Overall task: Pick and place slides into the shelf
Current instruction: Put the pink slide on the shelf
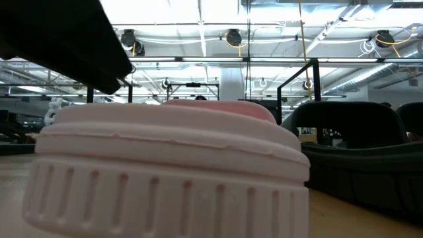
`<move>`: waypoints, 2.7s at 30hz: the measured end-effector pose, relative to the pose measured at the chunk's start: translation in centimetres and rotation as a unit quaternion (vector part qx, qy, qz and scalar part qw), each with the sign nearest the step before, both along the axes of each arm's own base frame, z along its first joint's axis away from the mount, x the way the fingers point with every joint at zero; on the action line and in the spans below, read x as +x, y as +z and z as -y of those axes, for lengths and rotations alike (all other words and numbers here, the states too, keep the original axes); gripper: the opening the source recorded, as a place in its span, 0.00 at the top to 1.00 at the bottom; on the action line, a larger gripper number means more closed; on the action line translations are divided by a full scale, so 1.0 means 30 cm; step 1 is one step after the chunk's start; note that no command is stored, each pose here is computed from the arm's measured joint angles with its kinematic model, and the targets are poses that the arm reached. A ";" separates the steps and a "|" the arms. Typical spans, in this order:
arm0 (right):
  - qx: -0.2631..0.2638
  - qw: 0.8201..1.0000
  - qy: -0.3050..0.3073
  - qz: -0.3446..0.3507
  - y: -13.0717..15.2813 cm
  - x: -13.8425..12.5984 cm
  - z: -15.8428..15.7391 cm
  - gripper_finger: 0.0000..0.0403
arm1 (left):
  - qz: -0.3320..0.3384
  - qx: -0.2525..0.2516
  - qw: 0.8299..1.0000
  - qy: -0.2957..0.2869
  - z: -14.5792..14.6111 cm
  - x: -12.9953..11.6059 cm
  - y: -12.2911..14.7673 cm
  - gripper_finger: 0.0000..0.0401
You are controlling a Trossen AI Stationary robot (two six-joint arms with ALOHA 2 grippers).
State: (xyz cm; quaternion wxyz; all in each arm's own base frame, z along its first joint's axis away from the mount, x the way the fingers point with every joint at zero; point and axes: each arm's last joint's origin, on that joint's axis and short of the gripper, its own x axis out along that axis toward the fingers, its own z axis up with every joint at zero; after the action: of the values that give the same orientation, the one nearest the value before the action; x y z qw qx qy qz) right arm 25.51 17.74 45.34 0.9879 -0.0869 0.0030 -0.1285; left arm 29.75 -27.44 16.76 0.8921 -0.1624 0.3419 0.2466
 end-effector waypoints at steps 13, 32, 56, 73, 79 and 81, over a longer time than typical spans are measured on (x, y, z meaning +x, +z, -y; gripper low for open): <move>0.000 1.000 0.000 0.000 0.000 0.000 0.000 0.93 | 0.019 0.013 0.999 0.027 -0.049 0.008 -0.054 0.44; -0.001 1.000 0.000 0.000 0.000 0.000 0.000 0.93 | 0.059 0.012 0.997 0.038 -0.090 0.042 -0.094 0.44; -0.010 1.000 0.000 -0.012 -0.009 0.001 -0.001 0.93 | 0.042 0.019 0.998 0.040 -0.105 0.060 -0.133 0.44; -0.010 1.000 0.000 -0.012 -0.009 0.001 -0.001 0.93 | 0.076 0.055 0.993 0.067 -0.111 0.086 -0.204 0.56; -0.010 1.000 0.000 -0.012 -0.009 0.001 -0.001 0.93 | 0.077 0.061 0.993 0.066 -0.112 0.088 -0.203 0.78; -0.010 1.000 0.000 -0.012 -0.009 0.001 -0.001 0.93 | 0.079 0.060 0.993 0.067 -0.112 0.089 -0.202 0.85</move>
State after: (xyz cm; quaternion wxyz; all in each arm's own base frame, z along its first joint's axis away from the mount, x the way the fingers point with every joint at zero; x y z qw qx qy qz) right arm 25.53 17.76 45.06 0.9868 -0.0987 0.0136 -0.1274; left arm 32.42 -24.06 10.68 0.9061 -0.1500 0.2434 0.3118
